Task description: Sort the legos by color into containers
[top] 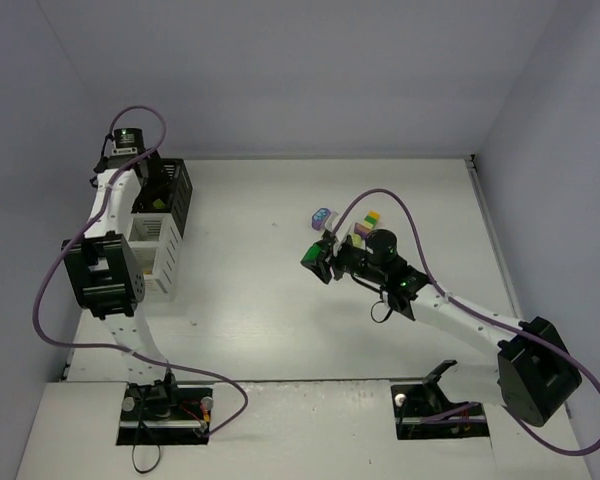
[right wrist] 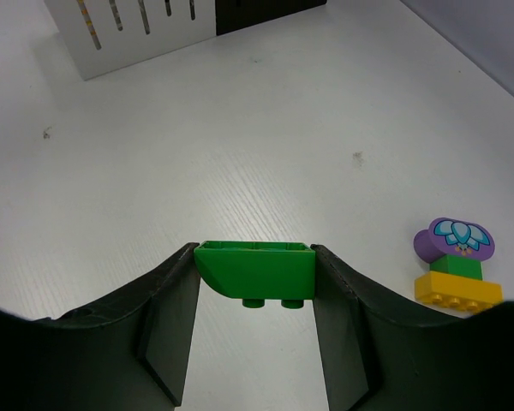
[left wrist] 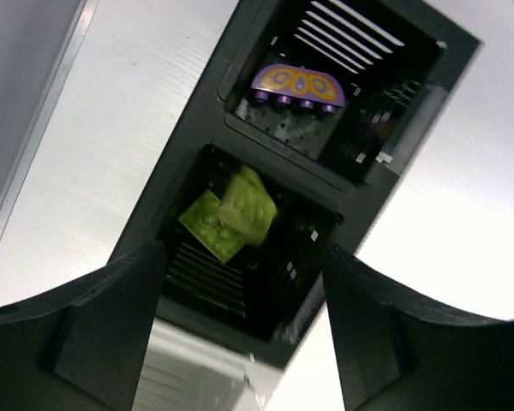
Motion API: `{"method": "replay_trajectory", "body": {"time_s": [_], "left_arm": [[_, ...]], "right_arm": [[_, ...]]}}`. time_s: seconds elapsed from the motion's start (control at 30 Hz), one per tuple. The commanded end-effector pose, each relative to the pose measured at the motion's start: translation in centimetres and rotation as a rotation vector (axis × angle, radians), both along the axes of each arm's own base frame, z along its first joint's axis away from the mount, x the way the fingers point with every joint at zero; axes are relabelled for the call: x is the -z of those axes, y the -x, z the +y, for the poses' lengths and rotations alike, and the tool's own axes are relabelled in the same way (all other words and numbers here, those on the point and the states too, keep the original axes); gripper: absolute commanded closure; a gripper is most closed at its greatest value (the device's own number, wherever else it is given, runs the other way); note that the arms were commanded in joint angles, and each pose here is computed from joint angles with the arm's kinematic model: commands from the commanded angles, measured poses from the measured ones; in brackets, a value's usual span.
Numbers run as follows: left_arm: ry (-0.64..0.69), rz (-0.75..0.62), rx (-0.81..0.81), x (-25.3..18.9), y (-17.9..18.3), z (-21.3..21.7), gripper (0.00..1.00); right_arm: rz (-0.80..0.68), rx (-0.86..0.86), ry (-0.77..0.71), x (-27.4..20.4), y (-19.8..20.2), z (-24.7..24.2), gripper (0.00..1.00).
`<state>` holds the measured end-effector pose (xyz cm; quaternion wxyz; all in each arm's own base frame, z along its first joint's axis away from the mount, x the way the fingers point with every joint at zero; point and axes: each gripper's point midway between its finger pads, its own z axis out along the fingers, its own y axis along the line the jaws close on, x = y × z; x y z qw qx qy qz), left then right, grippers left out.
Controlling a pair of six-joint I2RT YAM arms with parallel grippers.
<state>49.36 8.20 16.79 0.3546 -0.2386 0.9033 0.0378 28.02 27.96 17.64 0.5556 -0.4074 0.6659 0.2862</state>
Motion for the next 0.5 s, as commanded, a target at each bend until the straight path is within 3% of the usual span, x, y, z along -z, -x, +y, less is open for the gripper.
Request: {"method": "replay_trajectory", "body": {"time_s": [0.0, 0.17, 0.33, 0.47], "left_arm": [[0.022, -0.179, 0.024, -8.4, 1.3, -1.9, 0.32], [0.158, -0.253, 0.208, -11.1, 4.8, -9.3, 0.32], [0.352, -0.273, 0.580, -13.4, 11.6, -21.2, 0.32], [0.514, -0.258, 0.766, -14.2, 16.6, -26.8, 0.32]], "right_arm": [[-0.137, -0.054, -0.102, -5.2, -0.3, 1.1, 0.95], [-0.192, -0.092, -0.106, -7.7, 0.3, 1.2, 0.94], [-0.241, -0.114, -0.115, -10.8, 0.7, 1.2, 0.92], [-0.270, -0.151, -0.098, -11.9, 1.3, 1.4, 0.90]]}}
